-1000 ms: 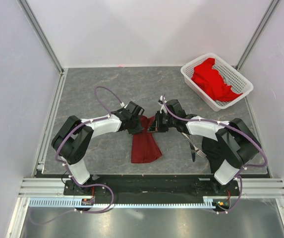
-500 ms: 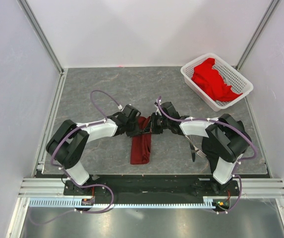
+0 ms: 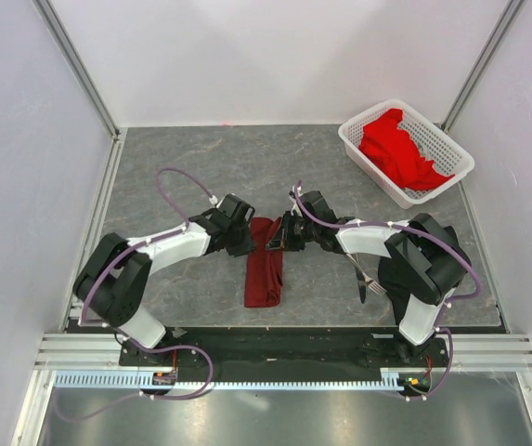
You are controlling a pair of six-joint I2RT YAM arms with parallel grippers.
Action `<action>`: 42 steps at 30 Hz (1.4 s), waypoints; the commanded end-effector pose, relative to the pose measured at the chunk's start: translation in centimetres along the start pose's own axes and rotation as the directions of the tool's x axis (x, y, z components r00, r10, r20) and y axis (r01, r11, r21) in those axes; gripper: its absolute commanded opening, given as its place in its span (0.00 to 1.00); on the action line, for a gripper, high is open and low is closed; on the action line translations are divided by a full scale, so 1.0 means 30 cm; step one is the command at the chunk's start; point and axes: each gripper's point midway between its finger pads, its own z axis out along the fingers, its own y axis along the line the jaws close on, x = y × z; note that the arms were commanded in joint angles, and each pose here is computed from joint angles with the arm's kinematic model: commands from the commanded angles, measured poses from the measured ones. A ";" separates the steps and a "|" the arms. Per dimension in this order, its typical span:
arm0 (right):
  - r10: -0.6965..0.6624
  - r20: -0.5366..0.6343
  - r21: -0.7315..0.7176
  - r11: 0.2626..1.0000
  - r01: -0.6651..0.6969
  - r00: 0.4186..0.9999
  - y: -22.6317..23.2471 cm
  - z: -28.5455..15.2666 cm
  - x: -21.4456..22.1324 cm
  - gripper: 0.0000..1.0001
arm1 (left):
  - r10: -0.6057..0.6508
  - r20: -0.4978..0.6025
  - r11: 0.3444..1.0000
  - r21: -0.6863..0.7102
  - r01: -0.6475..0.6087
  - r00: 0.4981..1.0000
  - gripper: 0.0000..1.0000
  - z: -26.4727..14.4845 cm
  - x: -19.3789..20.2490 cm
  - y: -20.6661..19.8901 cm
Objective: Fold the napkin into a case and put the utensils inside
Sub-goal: Fold the 2/3-rectangle-folded napkin at the center of the board.
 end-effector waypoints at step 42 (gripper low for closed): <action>0.029 -0.014 -0.009 1.000 -0.029 0.999 0.040 0.118 0.043 0.04 | 0.053 0.046 0.985 0.163 -0.059 0.998 0.37 -0.140 0.005 -0.050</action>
